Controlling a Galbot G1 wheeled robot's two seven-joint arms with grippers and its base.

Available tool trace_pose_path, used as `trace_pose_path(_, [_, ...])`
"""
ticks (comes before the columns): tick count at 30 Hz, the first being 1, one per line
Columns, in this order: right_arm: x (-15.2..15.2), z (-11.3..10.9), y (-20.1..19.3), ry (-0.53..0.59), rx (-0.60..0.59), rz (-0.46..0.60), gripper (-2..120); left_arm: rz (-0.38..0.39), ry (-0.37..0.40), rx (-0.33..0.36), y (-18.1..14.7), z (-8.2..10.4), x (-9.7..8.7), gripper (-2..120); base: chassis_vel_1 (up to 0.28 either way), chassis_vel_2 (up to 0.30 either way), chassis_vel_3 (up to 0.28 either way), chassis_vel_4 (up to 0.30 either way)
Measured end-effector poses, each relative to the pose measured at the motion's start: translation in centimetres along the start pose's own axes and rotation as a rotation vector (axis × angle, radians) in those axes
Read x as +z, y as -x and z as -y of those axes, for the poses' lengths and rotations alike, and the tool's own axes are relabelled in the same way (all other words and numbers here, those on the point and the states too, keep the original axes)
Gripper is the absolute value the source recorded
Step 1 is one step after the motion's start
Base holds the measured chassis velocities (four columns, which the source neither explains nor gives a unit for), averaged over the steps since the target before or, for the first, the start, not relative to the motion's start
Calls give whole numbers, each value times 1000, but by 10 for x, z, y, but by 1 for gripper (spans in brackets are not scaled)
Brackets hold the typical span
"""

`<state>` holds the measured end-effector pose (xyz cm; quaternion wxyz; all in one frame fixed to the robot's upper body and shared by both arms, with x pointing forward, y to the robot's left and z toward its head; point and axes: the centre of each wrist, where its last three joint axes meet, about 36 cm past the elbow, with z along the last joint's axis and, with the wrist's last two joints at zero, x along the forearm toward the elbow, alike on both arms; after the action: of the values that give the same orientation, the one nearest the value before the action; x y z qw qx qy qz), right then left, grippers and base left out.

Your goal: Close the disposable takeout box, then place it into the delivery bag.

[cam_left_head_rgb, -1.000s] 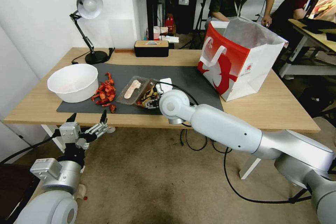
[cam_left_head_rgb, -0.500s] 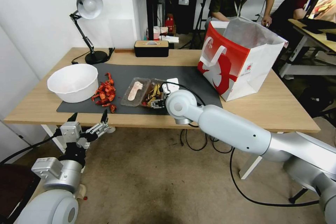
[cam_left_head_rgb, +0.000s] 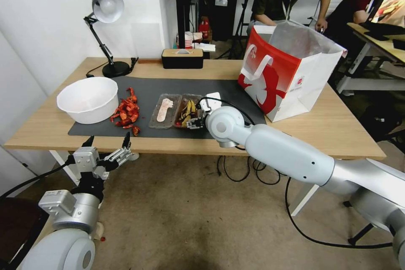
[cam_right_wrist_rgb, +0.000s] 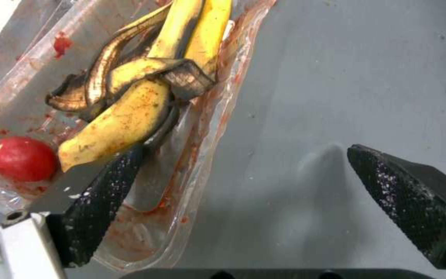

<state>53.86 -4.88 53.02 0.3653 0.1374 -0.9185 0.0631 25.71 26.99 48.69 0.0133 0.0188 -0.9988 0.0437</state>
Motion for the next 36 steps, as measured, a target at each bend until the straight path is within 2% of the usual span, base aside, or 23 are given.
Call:
trace_pose_path(23, [4, 1, -11, 2, -19, 22, 100, 9, 3, 1, -3, 0, -5, 100, 0, 0, 0, 0])
trace_pose_path(30, [7, 2, -26, 38, -38, 81, 100, 11, 4, 1, -3, 0, -6, 100, 0, 0, 0, 0])
trace_pose_path(36, [0, 19, -44, 101, -65, 147, 100, 10, 5, 0, -4, -1, -6, 100, 0, 0, 0, 0])
